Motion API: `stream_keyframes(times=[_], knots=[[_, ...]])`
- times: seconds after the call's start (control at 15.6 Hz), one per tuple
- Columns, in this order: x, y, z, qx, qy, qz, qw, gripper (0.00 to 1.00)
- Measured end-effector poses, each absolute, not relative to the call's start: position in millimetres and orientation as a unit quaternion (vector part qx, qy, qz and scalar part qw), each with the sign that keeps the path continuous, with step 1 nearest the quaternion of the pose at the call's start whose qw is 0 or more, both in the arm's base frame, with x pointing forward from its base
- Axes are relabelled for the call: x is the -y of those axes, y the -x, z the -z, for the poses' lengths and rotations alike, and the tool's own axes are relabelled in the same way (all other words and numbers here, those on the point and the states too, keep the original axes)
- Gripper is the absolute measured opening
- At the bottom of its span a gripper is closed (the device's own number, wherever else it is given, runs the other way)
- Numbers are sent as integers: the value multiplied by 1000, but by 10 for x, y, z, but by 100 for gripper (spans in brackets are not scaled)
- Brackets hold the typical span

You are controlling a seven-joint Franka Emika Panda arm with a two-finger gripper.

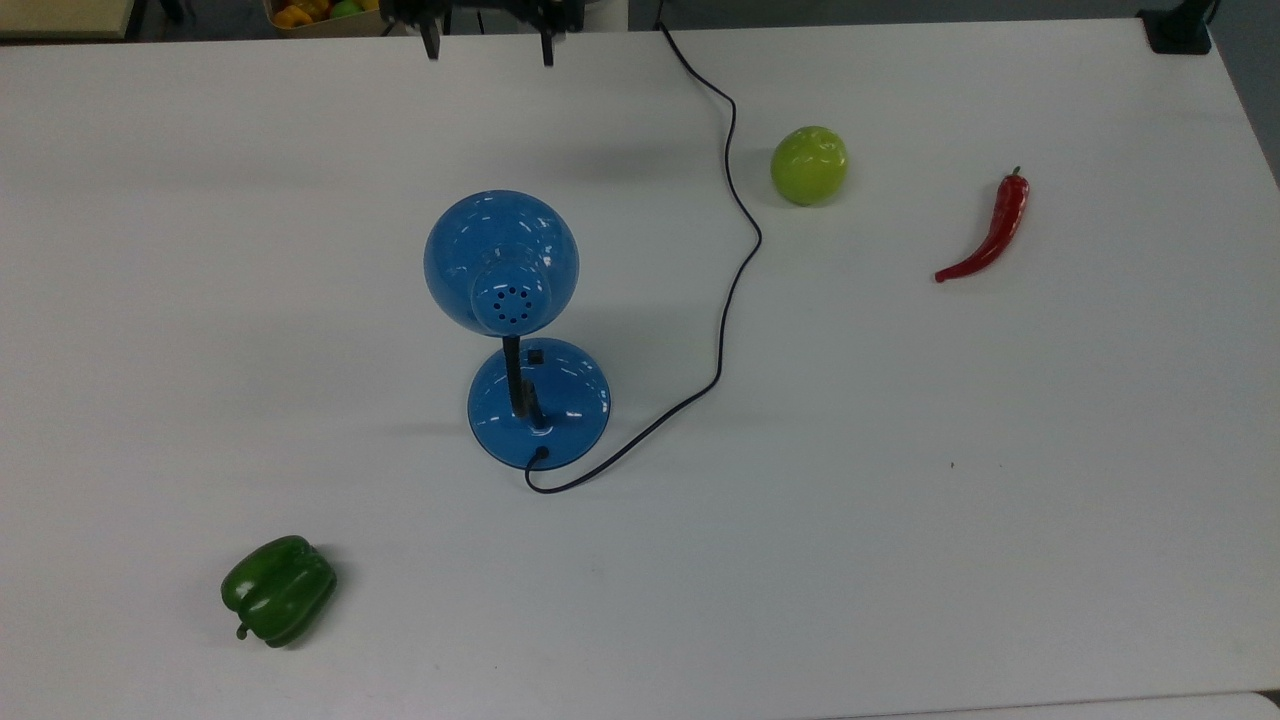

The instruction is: Turn off lamp

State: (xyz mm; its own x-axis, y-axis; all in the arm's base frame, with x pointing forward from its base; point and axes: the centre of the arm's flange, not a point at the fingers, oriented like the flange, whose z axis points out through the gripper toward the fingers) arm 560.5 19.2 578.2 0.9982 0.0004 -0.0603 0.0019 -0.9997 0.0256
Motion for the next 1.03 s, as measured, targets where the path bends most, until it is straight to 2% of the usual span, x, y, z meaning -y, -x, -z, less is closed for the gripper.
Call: stream_keyframes(times=[0.13, 0.45, 0.71, 1.03], knots=[[-211, -5591, -5983, 26, -999, 21, 13, 100], [-349, -5599, -6217, 46, -999, -1, -8, 100], [-498, -5592, -6283, 33, -999, -7, -16, 100], [-579, -5641, -6314, -34, -999, -31, -17, 100]])
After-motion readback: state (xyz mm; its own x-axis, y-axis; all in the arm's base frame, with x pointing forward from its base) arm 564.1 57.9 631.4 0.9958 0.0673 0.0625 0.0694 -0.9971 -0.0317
